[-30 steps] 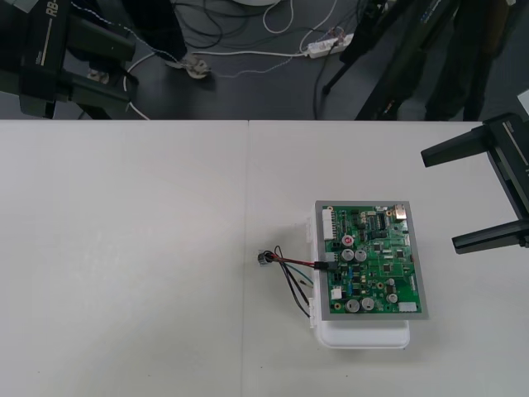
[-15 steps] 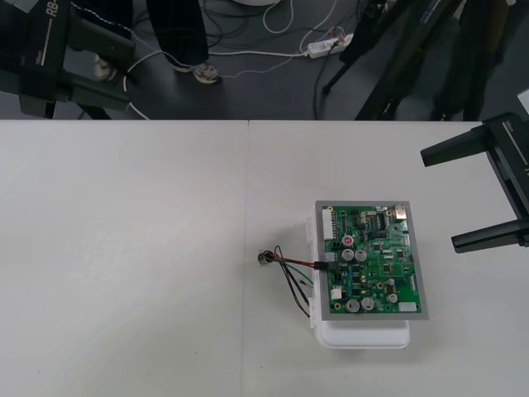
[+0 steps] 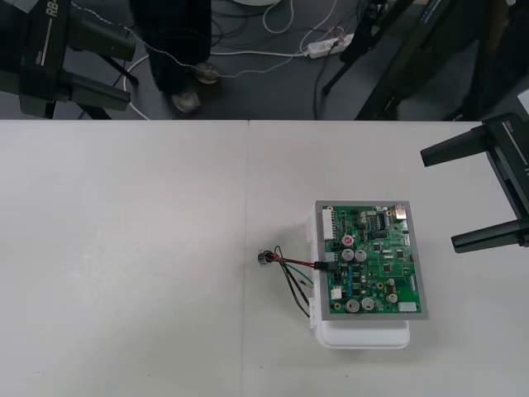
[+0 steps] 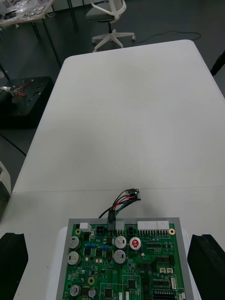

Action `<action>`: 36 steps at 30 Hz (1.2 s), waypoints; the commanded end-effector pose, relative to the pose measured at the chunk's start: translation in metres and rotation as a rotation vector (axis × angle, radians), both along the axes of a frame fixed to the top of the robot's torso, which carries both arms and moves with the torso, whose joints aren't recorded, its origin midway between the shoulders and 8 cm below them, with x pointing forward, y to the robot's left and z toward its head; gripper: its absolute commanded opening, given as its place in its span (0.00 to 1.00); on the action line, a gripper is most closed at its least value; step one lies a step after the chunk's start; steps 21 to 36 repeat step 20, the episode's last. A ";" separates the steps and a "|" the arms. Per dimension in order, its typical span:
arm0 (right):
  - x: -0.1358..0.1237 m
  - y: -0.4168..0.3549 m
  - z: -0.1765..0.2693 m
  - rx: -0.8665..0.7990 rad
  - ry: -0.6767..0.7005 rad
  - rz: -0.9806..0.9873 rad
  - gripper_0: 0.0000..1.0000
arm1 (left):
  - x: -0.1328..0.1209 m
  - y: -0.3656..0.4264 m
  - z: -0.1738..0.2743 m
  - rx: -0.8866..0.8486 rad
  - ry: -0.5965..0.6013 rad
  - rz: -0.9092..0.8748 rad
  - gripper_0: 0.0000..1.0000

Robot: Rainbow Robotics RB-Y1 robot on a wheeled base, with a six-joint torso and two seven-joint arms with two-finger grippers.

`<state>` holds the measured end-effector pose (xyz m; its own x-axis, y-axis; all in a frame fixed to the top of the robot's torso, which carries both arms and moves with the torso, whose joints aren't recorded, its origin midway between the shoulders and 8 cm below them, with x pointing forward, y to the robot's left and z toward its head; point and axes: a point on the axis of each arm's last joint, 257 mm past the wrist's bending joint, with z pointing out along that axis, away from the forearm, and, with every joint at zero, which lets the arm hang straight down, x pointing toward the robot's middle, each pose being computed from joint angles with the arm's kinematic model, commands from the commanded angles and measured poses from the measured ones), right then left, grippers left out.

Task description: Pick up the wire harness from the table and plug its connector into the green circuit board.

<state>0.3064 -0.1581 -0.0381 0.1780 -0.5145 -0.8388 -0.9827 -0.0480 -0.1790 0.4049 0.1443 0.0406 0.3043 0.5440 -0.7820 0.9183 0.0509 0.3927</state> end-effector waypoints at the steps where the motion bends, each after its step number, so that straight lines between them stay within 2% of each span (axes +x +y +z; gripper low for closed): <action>1: 0.005 0.002 0.019 0.028 -0.014 -0.022 1.00 | -0.003 -0.005 0.019 0.004 -0.033 -0.001 0.58; 36: 0.005 0.002 0.019 0.028 -0.014 -0.022 1.00 | -0.003 -0.005 0.019 0.004 -0.033 -0.001 0.59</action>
